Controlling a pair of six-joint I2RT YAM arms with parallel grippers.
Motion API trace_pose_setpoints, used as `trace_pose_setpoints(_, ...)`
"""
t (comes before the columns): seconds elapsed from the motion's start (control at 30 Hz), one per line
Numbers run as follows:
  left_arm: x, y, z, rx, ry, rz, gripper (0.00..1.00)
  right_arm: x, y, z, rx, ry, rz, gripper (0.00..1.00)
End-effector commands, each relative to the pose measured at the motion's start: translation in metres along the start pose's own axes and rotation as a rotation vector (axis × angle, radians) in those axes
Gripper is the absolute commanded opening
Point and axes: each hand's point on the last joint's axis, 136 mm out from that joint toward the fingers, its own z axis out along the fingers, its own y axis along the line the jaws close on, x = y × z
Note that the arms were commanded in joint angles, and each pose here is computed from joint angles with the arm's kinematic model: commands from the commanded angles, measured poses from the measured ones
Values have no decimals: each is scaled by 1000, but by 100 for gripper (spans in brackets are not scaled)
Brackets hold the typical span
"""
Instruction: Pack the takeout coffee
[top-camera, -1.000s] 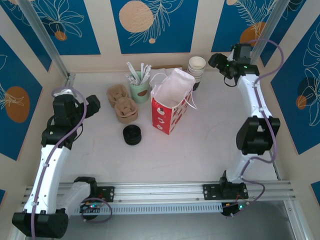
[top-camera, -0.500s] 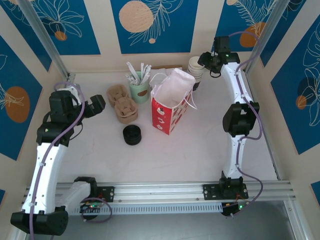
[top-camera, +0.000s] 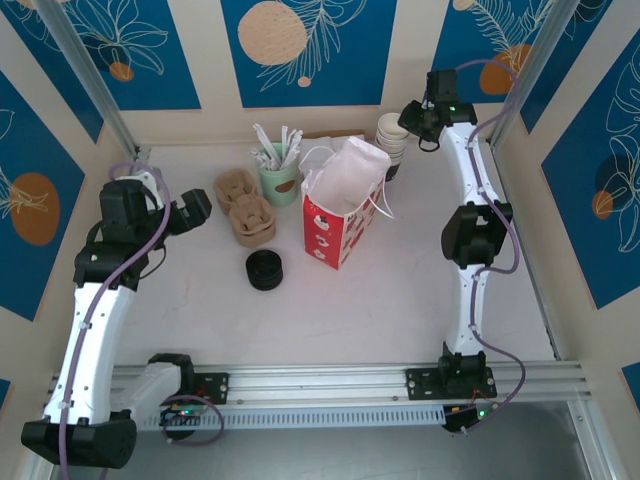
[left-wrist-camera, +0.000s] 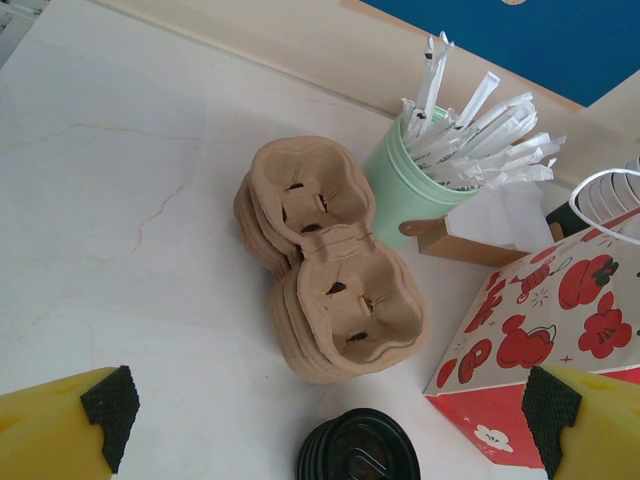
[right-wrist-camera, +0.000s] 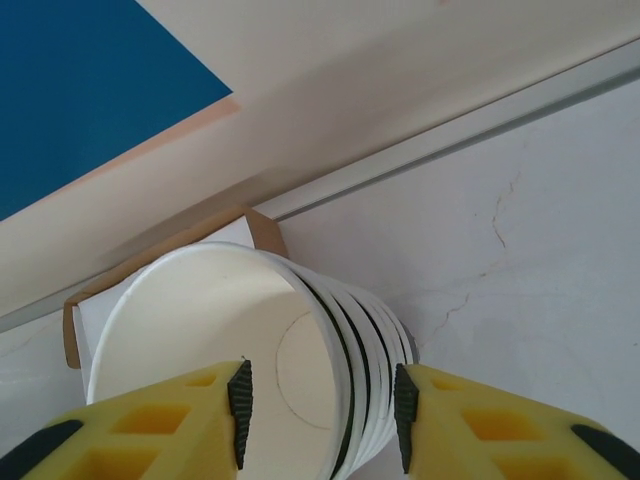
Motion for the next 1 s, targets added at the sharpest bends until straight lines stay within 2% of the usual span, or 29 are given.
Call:
trace_pose_setpoints(0.0, -4, -8, -5, 28, -3, 3, 100, -2, 0, 2, -8, 9, -8, 41)
trace_pose_setpoints(0.13, -5, -9, -4, 29, -1, 1, 100, -2, 0, 3, -9, 8, -15, 35)
trace_pose_setpoints(0.57, -4, -7, -2, 20, 4, -15, 100, 0, -3, 10, -7, 15, -1, 27)
trace_pose_setpoints(0.87, 2, -4, 3, 15, 20, -28, 100, 4, -6, 14, 4, 28, 15, 27)
trace_pose_setpoints(0.97, 2, -5, 4, 20, 20, -31, 100, 3, -5, 14, 2, 24, 20, 18)
